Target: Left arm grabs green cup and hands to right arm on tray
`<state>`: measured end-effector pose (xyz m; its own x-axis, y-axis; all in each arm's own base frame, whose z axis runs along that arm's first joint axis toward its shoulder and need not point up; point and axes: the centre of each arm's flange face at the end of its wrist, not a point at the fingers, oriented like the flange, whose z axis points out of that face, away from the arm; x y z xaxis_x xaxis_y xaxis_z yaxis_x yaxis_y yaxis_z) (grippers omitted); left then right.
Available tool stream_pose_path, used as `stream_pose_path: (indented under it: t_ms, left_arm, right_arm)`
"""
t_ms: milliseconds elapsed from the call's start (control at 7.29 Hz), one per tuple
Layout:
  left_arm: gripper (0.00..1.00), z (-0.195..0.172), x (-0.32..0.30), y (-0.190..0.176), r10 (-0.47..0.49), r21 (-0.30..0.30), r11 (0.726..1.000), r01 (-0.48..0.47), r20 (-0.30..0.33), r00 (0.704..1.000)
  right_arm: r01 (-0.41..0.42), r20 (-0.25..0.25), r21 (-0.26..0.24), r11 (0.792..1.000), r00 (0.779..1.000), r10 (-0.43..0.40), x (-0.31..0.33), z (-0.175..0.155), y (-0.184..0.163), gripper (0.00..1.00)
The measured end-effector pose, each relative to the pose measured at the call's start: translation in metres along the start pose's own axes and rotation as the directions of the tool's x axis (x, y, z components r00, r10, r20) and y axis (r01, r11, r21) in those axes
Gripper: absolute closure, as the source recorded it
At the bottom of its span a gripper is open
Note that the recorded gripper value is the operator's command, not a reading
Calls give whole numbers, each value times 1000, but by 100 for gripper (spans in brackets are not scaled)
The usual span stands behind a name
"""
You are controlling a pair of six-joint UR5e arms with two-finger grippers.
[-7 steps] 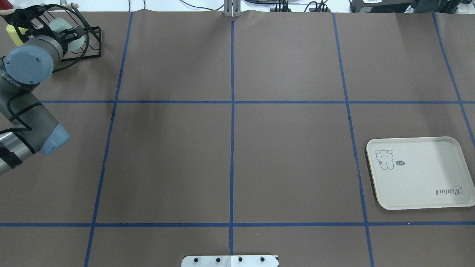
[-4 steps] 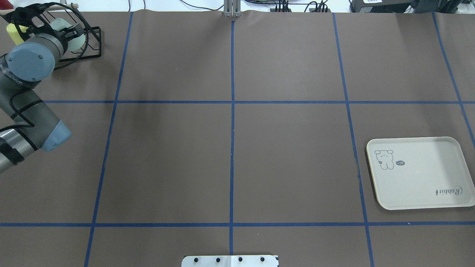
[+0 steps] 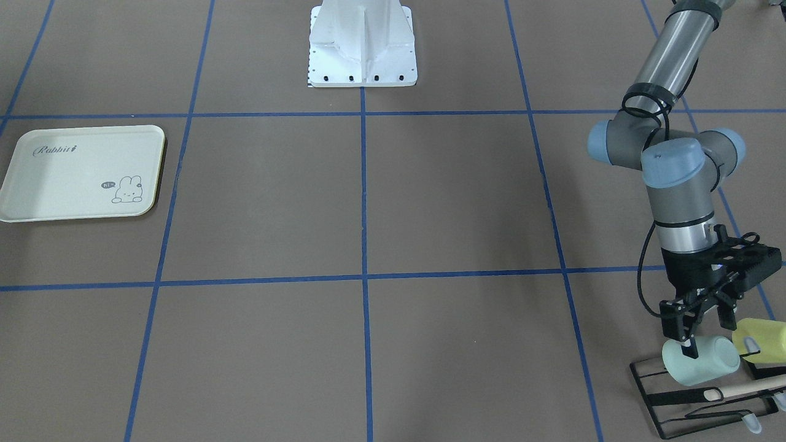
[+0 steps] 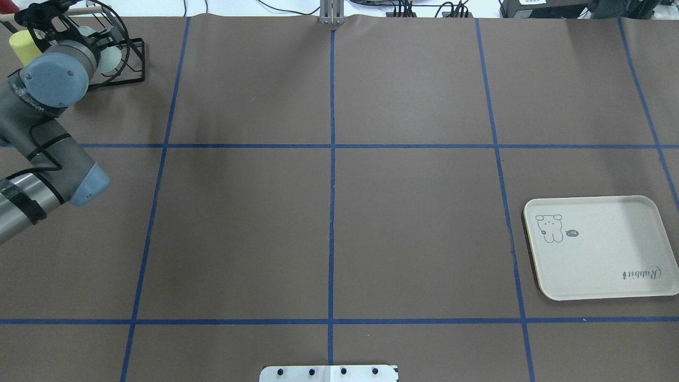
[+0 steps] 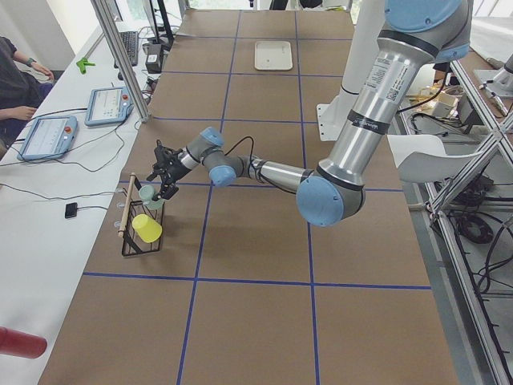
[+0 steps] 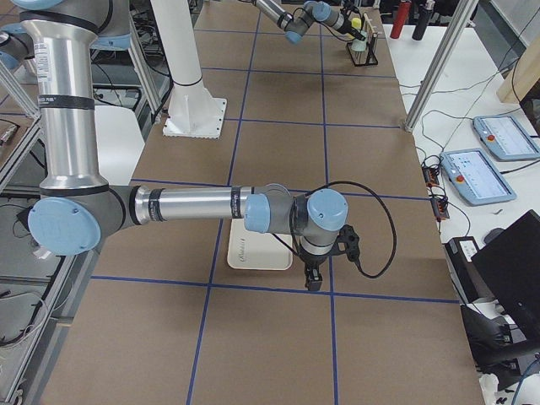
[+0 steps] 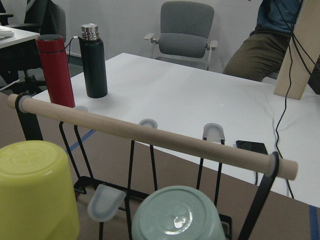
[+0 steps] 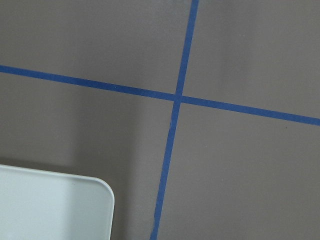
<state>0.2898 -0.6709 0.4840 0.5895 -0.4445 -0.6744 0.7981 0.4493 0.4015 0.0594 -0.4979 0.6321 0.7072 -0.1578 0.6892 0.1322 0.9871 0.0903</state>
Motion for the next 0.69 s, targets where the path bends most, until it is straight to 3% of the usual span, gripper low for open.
stream_pose_path:
  t_ms: [686]
  left_arm:
    - [0, 11, -3, -3, 0, 10, 1000, 0, 25, 1000]
  right_arm:
    - [1, 0, 1, 1000, 1000, -1, 0, 0, 1, 0]
